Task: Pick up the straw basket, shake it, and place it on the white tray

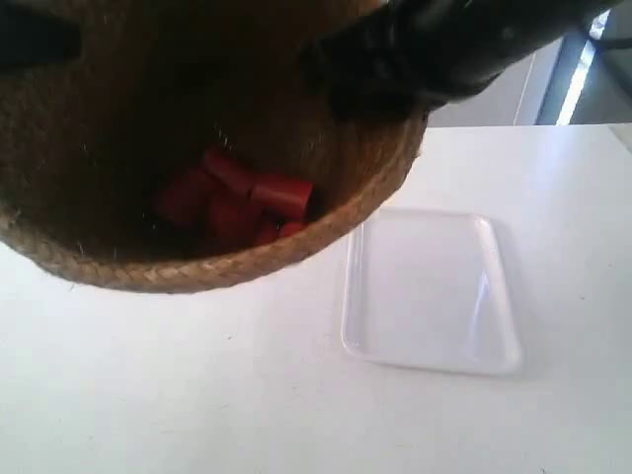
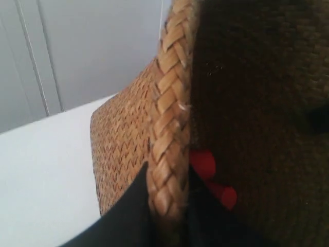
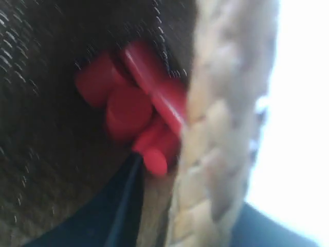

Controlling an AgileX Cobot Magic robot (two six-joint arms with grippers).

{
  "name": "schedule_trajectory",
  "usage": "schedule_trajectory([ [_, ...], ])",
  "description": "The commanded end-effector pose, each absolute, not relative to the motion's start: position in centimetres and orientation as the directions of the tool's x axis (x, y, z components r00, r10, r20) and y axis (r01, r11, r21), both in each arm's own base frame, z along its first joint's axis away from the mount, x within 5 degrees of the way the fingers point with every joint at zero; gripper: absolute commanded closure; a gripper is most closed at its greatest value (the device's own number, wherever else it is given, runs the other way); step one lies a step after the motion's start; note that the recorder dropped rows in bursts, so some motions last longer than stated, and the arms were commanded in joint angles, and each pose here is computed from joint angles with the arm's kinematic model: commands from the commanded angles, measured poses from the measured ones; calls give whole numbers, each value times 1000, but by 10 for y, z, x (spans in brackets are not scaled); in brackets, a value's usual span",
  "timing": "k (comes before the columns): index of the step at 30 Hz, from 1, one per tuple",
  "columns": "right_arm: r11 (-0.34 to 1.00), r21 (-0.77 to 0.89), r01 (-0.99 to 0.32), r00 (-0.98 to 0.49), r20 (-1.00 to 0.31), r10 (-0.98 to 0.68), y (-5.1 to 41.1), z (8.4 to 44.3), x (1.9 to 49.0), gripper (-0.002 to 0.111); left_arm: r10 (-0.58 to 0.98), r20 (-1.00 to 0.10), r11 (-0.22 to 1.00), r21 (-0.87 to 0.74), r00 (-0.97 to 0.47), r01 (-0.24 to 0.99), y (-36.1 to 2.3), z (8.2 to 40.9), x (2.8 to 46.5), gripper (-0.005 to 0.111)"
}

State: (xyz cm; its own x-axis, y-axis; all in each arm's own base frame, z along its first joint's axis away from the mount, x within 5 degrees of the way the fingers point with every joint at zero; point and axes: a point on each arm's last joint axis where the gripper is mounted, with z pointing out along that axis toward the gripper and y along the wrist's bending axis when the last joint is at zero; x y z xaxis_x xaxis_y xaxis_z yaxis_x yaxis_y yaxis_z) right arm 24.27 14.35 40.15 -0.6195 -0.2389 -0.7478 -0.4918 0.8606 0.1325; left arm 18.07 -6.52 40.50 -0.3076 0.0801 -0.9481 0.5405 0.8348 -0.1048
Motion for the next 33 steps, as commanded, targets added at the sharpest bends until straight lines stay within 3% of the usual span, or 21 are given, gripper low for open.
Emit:
schedule_trajectory([
  [1, 903, 136, -407, -736, -635, -236, 142, 329, 260, 108, 66, -821, 864, -237, -567, 444, -66, 333, 202, 107],
  [3, 895, 147, -422, -764, -589, -263, 147, 321, 259, 108, 87, -804, 854, -243, -588, 460, -67, 329, 202, 107],
  [11, 879, 137, -456, -723, -633, -276, 148, 335, 257, 108, 85, -869, 861, -182, -488, 475, -64, 348, 197, 107],
  [28, 890, 134, -436, -784, -541, -303, 160, 287, 281, 108, 130, -811, 859, -195, -570, 473, -67, 326, 216, 107],
  [29, 887, 136, -441, -778, -551, -302, 159, 299, 279, 108, 148, -813, 856, -180, -563, 484, -67, 325, 218, 107],
  [31, 865, 124, -487, -712, -630, -311, 150, 363, 259, 108, 157, -838, 814, -191, -523, 549, -71, 360, 203, 107],
  [32, 846, 140, -514, -621, -742, -254, 145, 406, 239, 108, 149, -886, 785, -165, -440, 597, -72, 392, 185, 107],
  [33, 848, 118, -517, -547, -808, -221, 143, 408, 235, 108, 134, -912, 793, -136, -387, 595, -72, 392, 183, 107],
])
